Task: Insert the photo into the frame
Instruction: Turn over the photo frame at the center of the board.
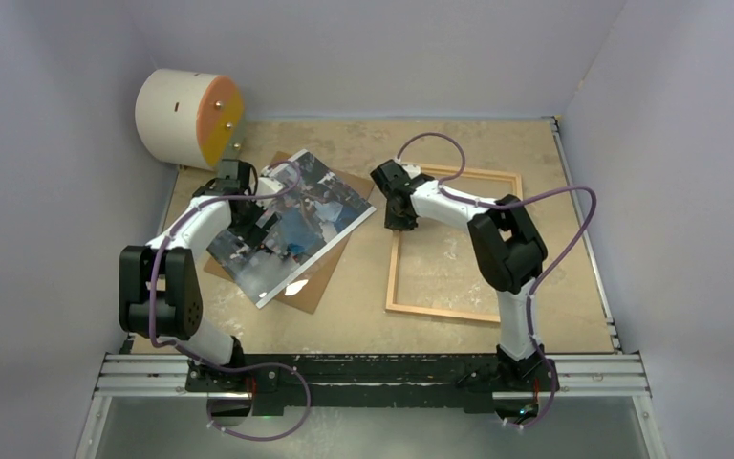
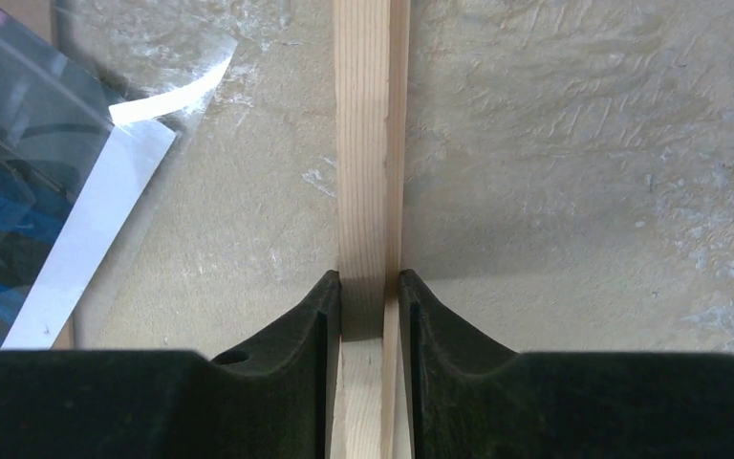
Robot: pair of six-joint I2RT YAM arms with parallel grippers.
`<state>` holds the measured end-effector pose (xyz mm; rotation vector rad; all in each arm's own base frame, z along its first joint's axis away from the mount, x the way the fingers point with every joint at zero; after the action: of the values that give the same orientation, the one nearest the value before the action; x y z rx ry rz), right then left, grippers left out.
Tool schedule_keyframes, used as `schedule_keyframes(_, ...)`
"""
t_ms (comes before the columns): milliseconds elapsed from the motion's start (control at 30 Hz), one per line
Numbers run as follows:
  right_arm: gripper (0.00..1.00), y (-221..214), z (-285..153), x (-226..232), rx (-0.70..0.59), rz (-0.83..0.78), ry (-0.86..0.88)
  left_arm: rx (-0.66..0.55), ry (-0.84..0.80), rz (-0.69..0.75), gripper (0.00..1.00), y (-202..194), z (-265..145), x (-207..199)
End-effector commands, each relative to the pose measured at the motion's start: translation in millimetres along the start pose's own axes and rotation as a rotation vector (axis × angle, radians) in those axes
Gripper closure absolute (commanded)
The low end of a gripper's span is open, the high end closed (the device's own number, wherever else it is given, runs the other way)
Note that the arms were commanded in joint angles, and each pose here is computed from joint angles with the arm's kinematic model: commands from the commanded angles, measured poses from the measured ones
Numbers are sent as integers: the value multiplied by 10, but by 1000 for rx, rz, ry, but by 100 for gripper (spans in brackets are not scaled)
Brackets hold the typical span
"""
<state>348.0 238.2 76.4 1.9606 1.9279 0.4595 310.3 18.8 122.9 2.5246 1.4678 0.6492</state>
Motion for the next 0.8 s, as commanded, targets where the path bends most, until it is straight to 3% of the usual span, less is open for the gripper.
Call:
schedule_keyframes(0, 66, 104, -148, -5, -39, 81, 12, -50, 14, 26, 0, 57, -114, 37)
schedule_keyframes(67, 61, 136, -157, 51, -30, 88, 37, -63, 5, 37, 0, 83, -159, 45)
schedule_keyframes(200, 39, 392, -346, 112, -77, 90, 50, -77, 3, 65, 0, 143, -238, 108)
schedule_keyframes(333, 28, 620, -641, 169, -137, 119, 102, -89, 67, 55, 0, 274, -261, 277)
schedule_keyframes(500, 24, 722, -717, 351, -163, 167, 230, -91, 220, -22, 0, 537, -131, 556)
schedule_keyframes(633, 24, 634, -558, 524, -45, 209, 282, -78, 340, -82, 4, 633, -3, 716)
schedule_keyframes(767, 23, 605, -415, 610, -9, 246, 300, -50, 433, -90, 10, 556, 140, 766)
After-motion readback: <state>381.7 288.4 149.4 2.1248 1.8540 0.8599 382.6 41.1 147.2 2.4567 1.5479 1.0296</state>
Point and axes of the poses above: each gripper's point midway between its finger pads, its own z axis out along the fingers, its own x axis along the line the jaws close on, y = z × x, the point moved 6 cm from there along -z, back along the fingers, and after that the axes turned 6 degrees about -z, right-handed, at the moved point
